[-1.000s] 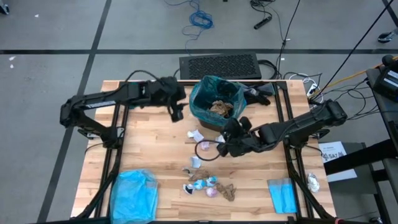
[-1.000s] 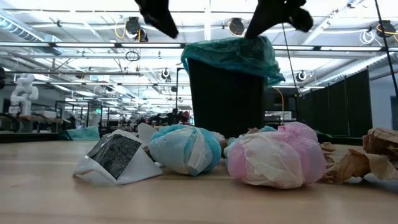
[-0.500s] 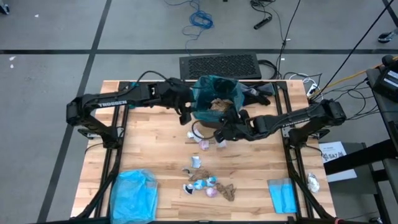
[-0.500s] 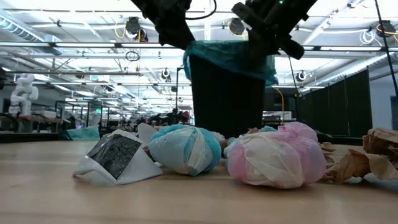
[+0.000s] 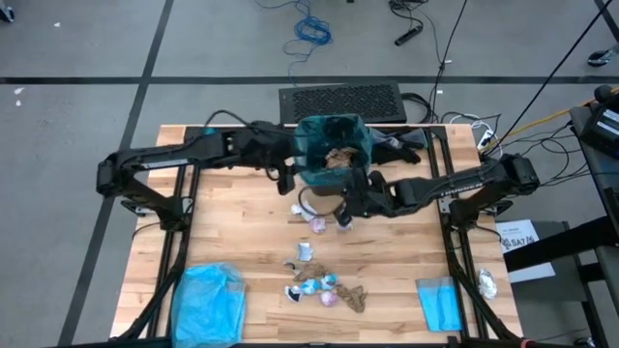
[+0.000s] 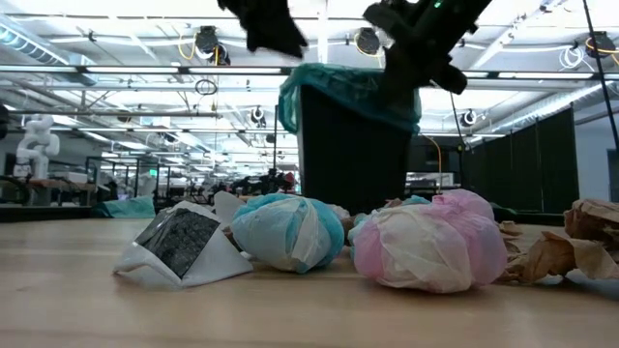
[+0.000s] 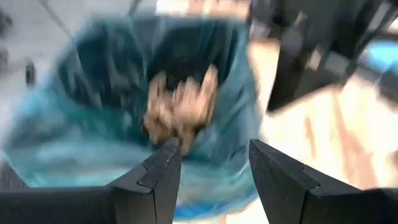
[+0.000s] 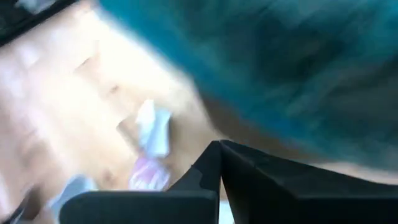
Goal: Place trash/remove bag and relplace
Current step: Put the white paper into the blue trash bag inside the black trash bin
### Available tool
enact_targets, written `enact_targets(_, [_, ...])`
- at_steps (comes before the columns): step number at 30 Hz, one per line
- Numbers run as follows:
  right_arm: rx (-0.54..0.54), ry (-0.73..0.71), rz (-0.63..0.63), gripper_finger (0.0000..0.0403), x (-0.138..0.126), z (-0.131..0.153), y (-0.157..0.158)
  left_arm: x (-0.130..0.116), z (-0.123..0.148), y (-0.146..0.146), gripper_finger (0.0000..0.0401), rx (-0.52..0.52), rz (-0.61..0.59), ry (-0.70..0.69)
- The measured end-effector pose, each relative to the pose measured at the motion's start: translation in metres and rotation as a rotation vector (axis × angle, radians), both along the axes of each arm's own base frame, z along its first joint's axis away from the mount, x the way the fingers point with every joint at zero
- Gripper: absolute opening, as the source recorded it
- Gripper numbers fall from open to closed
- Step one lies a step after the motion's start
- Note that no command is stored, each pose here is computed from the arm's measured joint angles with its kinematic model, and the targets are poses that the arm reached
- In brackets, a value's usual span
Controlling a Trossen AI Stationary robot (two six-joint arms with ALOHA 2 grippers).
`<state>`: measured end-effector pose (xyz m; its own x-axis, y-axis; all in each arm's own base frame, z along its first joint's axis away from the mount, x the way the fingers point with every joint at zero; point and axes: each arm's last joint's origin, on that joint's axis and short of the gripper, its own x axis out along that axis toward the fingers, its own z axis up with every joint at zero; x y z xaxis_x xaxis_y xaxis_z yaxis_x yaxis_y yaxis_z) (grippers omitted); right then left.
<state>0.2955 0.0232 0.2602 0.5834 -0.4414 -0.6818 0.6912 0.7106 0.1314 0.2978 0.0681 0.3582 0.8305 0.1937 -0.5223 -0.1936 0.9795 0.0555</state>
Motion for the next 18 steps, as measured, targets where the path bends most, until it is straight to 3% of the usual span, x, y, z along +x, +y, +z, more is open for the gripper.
enact_targets(4, [-0.024, 0.013, 0.088, 0.0034, -0.002, 0.001, 0.019, -0.015, 0.019, -0.006, 0.0187, 0.019, -0.011, -0.074])
enact_targets(8, [-0.028, 0.043, 0.156, 0.0092, -0.005, -0.002, 0.034, -0.034, 0.035, -0.019, 0.0187, 0.005, -0.027, -0.126])
enact_targets(14, [-0.032, 0.134, 0.199, 0.0185, 0.003, -0.024, 0.045, -0.057, 0.052, -0.041, 0.0187, 0.001, -0.098, -0.174])
enact_targets(18, [-0.001, 0.200, 0.227, 0.0226, 0.012, -0.045, 0.049, -0.067, 0.056, -0.049, 0.0187, 0.001, -0.122, -0.171])
